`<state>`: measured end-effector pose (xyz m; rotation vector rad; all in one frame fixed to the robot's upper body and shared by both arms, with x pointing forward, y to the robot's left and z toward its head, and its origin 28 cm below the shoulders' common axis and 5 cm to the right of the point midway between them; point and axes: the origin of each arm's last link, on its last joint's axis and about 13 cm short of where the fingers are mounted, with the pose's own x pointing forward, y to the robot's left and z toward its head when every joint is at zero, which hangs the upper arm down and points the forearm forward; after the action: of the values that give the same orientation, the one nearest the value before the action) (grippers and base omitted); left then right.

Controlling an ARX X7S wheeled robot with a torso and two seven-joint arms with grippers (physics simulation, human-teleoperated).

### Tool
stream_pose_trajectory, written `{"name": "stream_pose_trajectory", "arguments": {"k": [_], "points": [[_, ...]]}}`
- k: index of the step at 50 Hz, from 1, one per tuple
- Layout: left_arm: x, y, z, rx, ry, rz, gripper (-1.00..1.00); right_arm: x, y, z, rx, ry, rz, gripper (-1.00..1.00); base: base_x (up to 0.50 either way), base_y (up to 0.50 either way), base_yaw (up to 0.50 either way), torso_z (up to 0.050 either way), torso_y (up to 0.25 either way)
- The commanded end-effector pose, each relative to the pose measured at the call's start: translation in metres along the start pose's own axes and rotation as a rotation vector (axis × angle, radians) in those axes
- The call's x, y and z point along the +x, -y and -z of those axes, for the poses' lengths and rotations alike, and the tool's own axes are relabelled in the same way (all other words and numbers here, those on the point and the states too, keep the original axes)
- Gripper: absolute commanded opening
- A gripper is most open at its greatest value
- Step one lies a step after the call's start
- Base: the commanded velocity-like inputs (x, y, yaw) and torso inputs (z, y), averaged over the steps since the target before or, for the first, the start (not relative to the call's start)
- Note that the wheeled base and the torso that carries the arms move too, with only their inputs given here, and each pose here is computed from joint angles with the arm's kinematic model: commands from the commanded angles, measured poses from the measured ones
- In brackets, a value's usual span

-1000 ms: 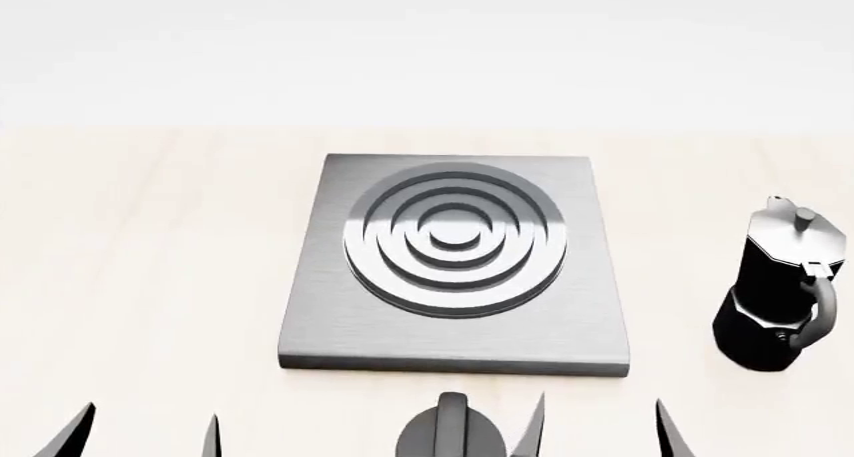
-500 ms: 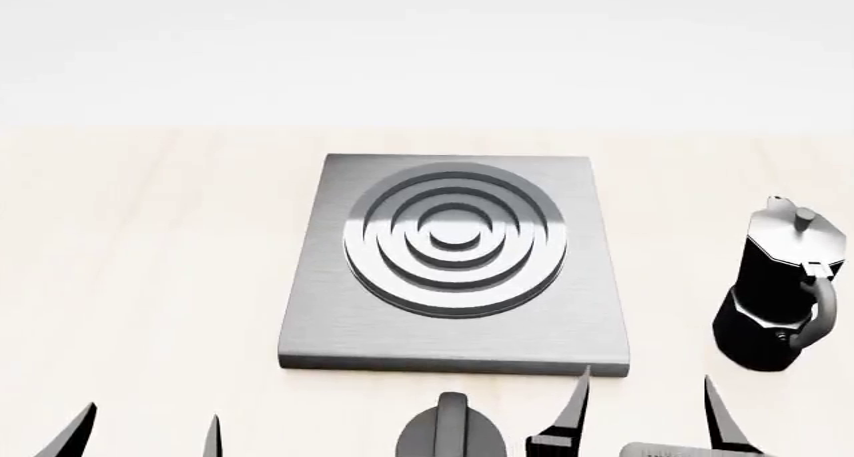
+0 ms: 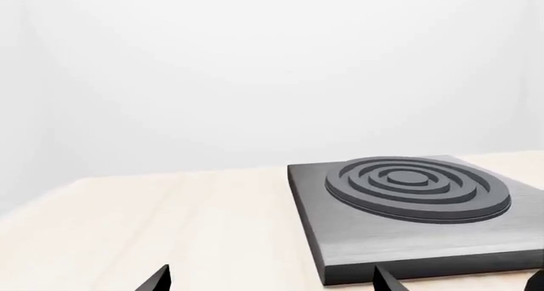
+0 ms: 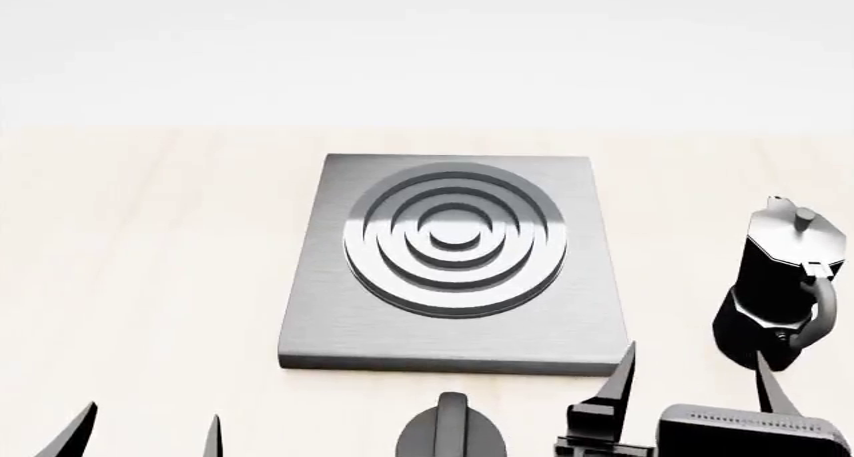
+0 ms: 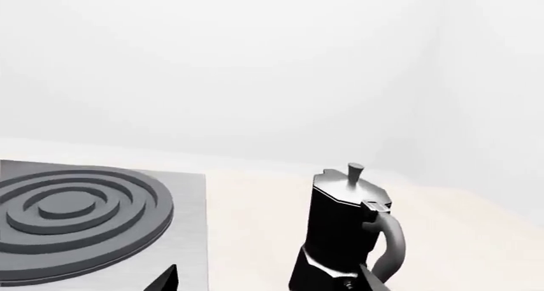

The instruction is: Put the moka pot on the stove.

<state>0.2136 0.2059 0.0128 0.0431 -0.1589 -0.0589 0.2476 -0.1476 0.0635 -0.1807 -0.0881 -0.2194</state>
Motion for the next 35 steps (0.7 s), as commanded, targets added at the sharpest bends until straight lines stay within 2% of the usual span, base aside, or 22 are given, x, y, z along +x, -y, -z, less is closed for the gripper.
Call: {"name": "stream_pose_trajectory", "arguments": {"k": [1, 8, 18, 35], "points": [[0.0, 0.0, 0.0, -0.001, 0.003, 0.0, 1.0, 0.001, 0.008, -0.008, -0.021, -0.005, 0.016, 1.0, 0.0, 0.0, 0.0, 0.0, 0.0], [0.0, 0.0, 0.0, -0.001, 0.002, 0.001, 1.0, 0.001, 0.014, -0.015, -0.03, -0.004, 0.022, 1.0, 0.0, 0.0, 0.0, 0.0, 0.0], [0.0, 0.0, 0.0, 0.0, 0.005, 0.003, 1.0, 0.007, 0.028, -0.024, 0.031, -0.012, 0.043, 1.0, 0.0, 0.0, 0.0, 0.0, 0.0], [0.0, 0.0, 0.0, 0.003, 0.007, -0.001, 1.0, 0.018, 0.042, -0.032, 0.11, -0.015, 0.051, 1.0, 0.0, 0.0, 0.0, 0.0, 0.0]]}}
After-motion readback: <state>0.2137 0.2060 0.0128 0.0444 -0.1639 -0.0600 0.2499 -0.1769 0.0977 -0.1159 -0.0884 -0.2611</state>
